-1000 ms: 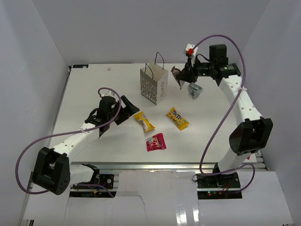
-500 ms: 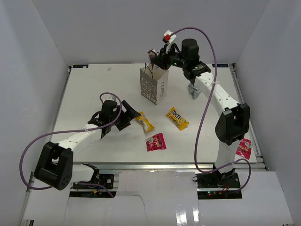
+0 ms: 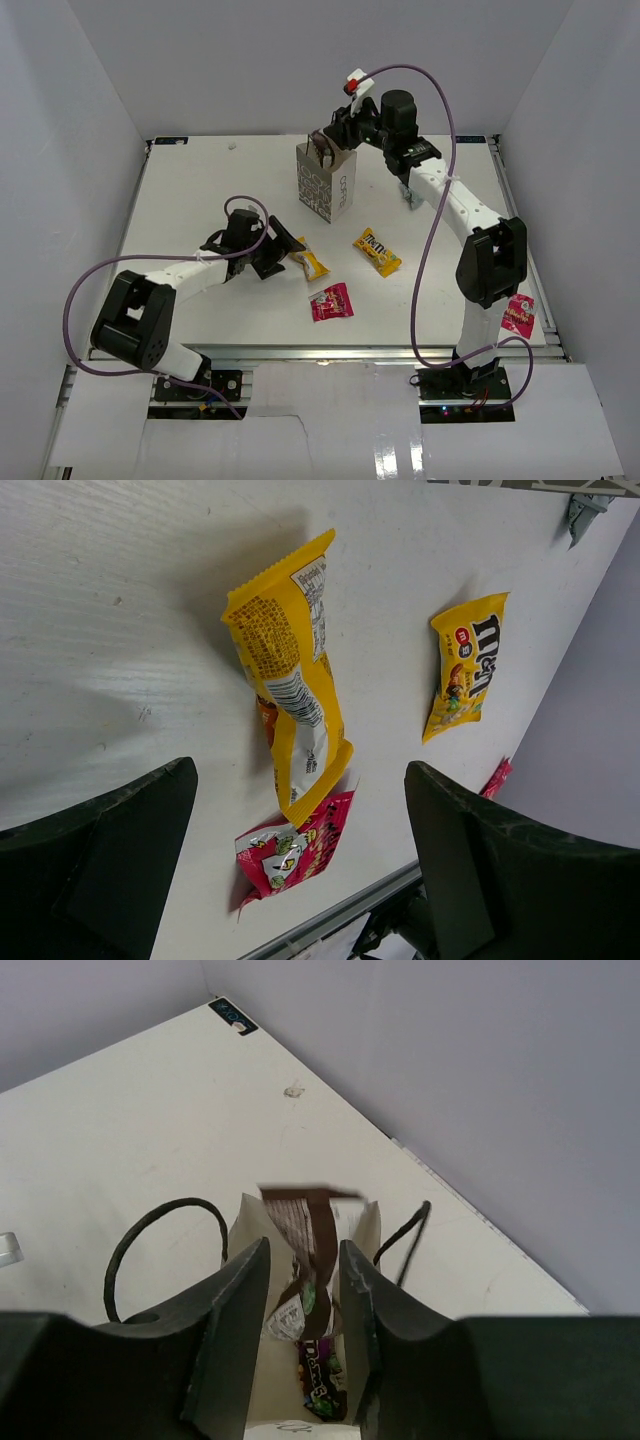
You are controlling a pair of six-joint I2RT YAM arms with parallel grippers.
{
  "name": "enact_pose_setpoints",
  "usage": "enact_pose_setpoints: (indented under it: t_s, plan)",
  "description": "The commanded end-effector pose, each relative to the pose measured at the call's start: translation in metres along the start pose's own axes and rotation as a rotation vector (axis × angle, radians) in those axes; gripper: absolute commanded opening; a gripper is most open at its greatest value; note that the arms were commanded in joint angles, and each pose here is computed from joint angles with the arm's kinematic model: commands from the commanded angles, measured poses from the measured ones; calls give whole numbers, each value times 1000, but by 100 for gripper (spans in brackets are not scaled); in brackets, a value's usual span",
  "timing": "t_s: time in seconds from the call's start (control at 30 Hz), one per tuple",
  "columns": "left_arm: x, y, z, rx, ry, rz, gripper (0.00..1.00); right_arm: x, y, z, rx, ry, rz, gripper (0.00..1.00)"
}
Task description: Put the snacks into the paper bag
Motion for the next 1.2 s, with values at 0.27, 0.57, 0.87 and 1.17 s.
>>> enact_pose_setpoints:
  t_s: [0.27,0.57,0.87,1.17]
  plan:
    - [-14,-11,5,7,-23,-4,94,11,16,35,-99,113,132,68]
    - [-24,-57,6,36,-51,261,79,12,77,13,7,96,280,79]
    - [-36,-61,3,17,-112,277,34,-25,164,-53,132,-34,212,78]
    - [-138,30,36,-281,-468,-242,31,-26,219,-121,276,-146,137,77]
Point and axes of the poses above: each gripper's point midway between its finger pads, its own y axis back along the fingers, its own x axis along the line the jaws close on, z = x × y, the point moved 10 cm from there along y, back along the fingers, and after that the axes turned 1 degree about y, right-handed, at the moved point
